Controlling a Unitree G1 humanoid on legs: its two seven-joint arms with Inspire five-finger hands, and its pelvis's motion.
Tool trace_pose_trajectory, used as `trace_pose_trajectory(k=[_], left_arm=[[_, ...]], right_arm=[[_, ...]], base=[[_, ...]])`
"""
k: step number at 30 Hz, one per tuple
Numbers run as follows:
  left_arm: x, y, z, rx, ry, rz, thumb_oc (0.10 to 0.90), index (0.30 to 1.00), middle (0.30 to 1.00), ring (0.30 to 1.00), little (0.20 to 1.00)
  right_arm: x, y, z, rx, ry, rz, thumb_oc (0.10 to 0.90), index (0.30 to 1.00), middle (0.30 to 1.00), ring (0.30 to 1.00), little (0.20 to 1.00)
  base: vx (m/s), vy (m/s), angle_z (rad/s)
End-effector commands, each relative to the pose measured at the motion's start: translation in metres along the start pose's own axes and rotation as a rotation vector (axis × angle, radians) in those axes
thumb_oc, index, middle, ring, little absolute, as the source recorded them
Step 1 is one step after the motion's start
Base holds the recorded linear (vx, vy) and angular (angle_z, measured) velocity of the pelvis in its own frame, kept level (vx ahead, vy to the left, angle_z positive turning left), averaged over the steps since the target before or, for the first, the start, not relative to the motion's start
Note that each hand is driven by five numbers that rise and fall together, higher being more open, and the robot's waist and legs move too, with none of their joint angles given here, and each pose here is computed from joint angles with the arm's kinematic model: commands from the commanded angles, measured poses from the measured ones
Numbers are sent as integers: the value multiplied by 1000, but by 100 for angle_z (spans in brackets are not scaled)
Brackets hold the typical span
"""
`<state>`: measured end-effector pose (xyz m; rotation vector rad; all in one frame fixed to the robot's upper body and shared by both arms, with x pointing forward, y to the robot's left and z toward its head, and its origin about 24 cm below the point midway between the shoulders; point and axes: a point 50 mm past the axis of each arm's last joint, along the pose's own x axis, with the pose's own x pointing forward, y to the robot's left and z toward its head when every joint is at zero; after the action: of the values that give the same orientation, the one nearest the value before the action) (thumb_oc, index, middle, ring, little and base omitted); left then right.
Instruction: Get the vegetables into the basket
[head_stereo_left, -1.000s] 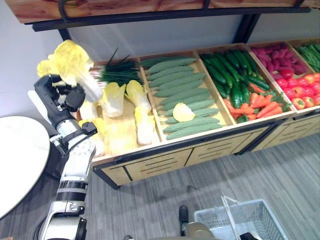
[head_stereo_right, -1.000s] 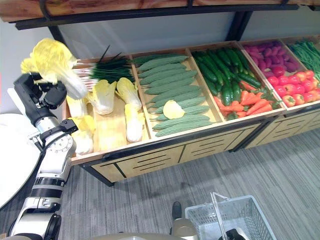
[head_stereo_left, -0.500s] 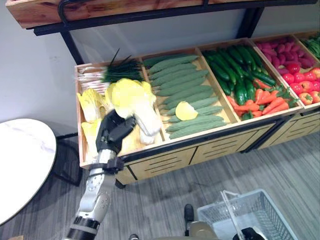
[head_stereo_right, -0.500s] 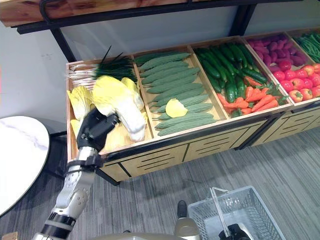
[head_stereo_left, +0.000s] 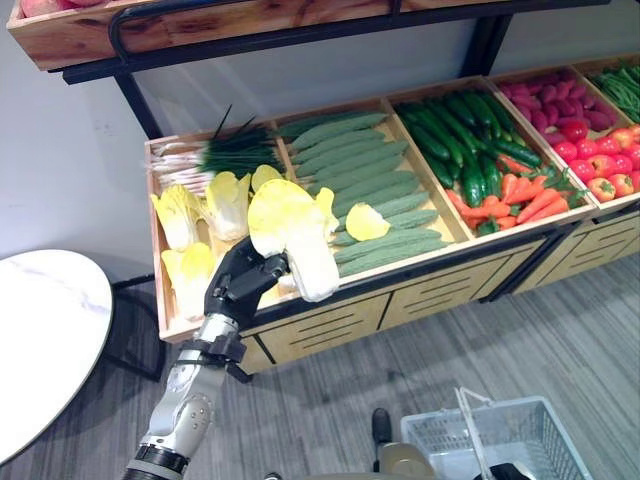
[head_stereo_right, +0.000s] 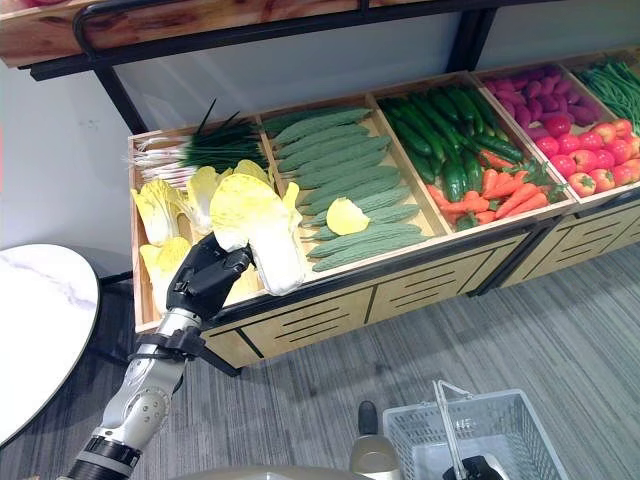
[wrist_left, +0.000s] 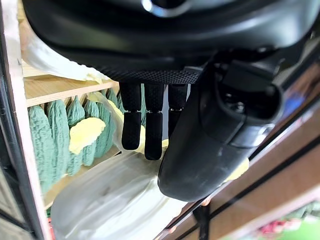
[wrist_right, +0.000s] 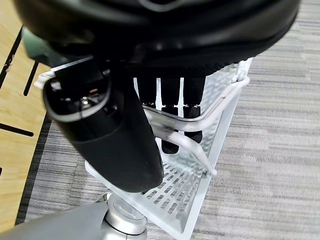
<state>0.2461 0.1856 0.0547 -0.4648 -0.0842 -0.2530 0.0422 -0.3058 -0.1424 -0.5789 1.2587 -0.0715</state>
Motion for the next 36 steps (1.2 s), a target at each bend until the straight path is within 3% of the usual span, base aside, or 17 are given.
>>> trace_pose_trajectory(k=[1, 9, 11, 17, 24, 36], left_arm=[[32, -31, 56, 88, -274, -211, 400, 300, 300, 300, 300], [42, -45, 59, 104, -284, -296, 400, 300, 300, 300, 300], [45, -53, 60, 133, -281, -336, 400, 300, 300, 300, 300], [37, -52, 66, 154, -288, -342, 400, 300, 300, 300, 300], [31, -46, 68, 173, -284, -320, 400, 300, 300, 300, 300], [30, -51, 60, 159, -245, -358, 400, 300, 300, 300, 300]], right_arm=[[2, 1, 11, 51, -46, 4, 400, 300, 300, 300, 300], [1, 2, 7, 51, -32, 9, 400, 300, 300, 300, 300], [2, 14, 9, 32, -23, 51, 400, 300, 300, 300, 300], [3, 10, 13, 7, -19, 39, 400, 300, 300, 300, 300], [5, 8, 23, -8, -63, 33, 400, 300, 300, 300, 300], [2, 1, 6, 50, -19, 2, 400, 300, 300, 300, 300]], base=[[8, 102, -4], [-58, 116, -21], [-298, 244, -133], [-192, 81, -94], [-22, -99, -91], [-28, -148, -9]])
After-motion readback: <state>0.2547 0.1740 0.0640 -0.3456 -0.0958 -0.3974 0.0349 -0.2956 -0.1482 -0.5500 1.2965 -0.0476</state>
